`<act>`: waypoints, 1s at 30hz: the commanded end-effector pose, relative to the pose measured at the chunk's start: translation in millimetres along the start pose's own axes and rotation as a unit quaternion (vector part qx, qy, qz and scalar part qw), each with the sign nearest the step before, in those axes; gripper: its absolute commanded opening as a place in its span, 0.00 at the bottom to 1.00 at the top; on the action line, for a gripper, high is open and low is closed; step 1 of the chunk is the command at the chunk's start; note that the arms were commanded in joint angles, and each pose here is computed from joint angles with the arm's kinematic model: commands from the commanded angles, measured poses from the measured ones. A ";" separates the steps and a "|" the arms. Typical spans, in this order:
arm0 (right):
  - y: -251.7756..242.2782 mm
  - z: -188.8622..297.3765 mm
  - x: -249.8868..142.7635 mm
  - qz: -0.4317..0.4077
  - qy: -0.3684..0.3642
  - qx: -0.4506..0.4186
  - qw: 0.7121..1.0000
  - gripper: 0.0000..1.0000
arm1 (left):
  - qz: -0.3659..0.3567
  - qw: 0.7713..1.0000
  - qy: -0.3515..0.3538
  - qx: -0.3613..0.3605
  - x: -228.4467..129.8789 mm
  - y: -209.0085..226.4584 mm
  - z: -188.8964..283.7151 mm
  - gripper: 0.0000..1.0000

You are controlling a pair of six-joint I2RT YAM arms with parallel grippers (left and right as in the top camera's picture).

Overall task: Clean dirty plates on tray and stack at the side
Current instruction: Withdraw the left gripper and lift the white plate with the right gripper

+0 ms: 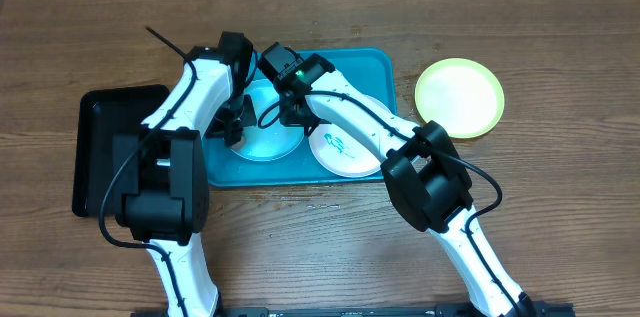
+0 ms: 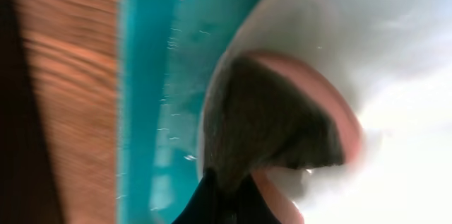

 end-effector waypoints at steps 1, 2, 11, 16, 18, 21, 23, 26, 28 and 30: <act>-13.2 -23.5 -8.2 0.003 0.016 -0.041 0.999 0.04 | 0.026 0.996 -0.051 0.076 25.1 22.2 14.9 0.04; -13.1 -23.6 -7.7 0.003 0.015 -0.040 0.999 0.04 | 0.036 0.995 -0.057 0.072 29.5 22.1 23.0 0.04; -6.9 -15.3 -0.2 0.014 -0.002 -0.028 1.000 0.04 | 0.117 0.991 -0.068 0.003 61.7 46.5 90.2 0.04; 16.8 52.5 21.0 0.097 -0.084 -0.014 0.992 0.04 | 0.194 0.979 0.008 -0.053 68.4 100.4 67.5 0.04; 20.4 76.6 26.6 0.134 -0.130 -0.050 0.981 0.04 | 0.221 0.972 0.036 -0.064 66.1 119.9 56.7 0.04; 28.6 109.2 30.3 0.185 -0.192 -0.110 0.957 0.04 | 0.251 0.964 0.064 -0.055 60.1 145.9 37.9 0.04; 35.0 125.9 29.3 0.216 -0.223 -0.148 0.939 0.04 | 0.257 0.962 0.074 -0.053 57.1 158.2 24.0 0.04; 43.0 143.4 26.1 0.255 -0.258 -0.210 0.908 0.04 | 0.257 0.961 0.083 -0.052 52.5 171.4 3.7 0.04; 46.5 153.6 23.6 0.270 -0.280 -0.258 0.884 0.04 | 0.266 0.959 0.087 -0.051 49.6 178.0 -8.8 0.04; 48.9 163.9 21.0 0.277 -0.300 -0.303 0.861 0.04 | 0.276 0.956 0.088 -0.051 46.9 183.4 -21.3 0.04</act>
Point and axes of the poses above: each gripper's point midway between its finger pads, its own z axis back along the fingers, its own y axis along the line the jaws close on, x = y × z, the point moved 6 cm from there along z, back along the fingers, and after that the axes turned 6 degrees about z, right-handed, at the moved point
